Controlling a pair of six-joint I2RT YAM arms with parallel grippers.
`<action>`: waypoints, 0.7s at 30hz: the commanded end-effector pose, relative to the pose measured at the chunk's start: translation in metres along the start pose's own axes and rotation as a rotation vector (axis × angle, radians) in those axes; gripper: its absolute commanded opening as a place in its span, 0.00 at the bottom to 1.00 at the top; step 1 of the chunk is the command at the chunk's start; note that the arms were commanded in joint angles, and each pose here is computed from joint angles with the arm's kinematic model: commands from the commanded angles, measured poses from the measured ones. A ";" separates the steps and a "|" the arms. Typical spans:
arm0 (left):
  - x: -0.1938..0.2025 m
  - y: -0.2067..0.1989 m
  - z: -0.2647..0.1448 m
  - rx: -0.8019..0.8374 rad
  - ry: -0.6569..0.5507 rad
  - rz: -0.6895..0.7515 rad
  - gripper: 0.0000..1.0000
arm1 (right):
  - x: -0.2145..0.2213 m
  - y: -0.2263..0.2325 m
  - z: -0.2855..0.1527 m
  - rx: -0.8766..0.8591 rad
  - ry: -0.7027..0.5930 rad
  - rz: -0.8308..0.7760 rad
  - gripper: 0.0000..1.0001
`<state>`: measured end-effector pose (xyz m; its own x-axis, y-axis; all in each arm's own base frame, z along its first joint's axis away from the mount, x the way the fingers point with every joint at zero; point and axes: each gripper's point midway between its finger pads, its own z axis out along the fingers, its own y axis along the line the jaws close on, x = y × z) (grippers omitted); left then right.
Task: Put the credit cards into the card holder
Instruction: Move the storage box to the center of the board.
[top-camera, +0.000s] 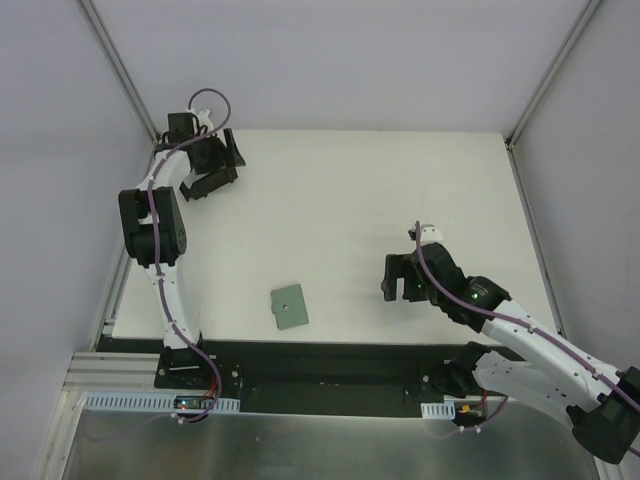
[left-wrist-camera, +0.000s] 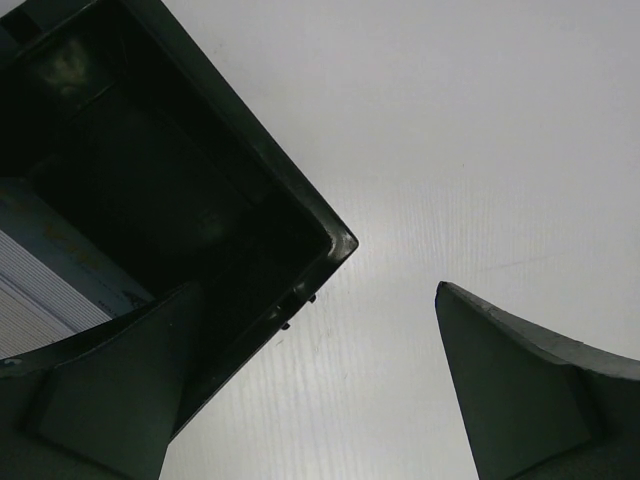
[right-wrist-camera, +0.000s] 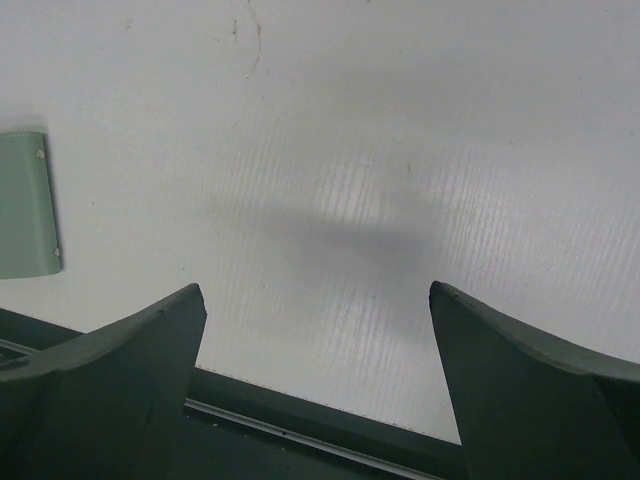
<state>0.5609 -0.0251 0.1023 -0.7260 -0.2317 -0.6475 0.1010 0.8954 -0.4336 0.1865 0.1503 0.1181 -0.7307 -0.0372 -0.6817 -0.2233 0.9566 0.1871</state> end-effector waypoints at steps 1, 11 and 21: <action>0.020 -0.025 0.003 0.052 0.048 0.023 0.99 | 0.003 -0.001 0.002 0.004 0.003 0.008 0.96; 0.053 -0.078 0.005 0.117 0.117 0.056 0.99 | 0.006 -0.002 0.004 0.007 -0.002 0.043 0.96; 0.102 -0.152 0.000 0.176 0.209 0.041 0.99 | 0.013 -0.009 0.003 0.018 -0.024 0.100 0.96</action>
<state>0.4903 -0.1554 0.0666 -0.8412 -0.0724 -0.5358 0.2210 0.8584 -0.4629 0.1786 0.1450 0.1005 -0.7512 0.0056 -0.6601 -0.1793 0.9607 0.2122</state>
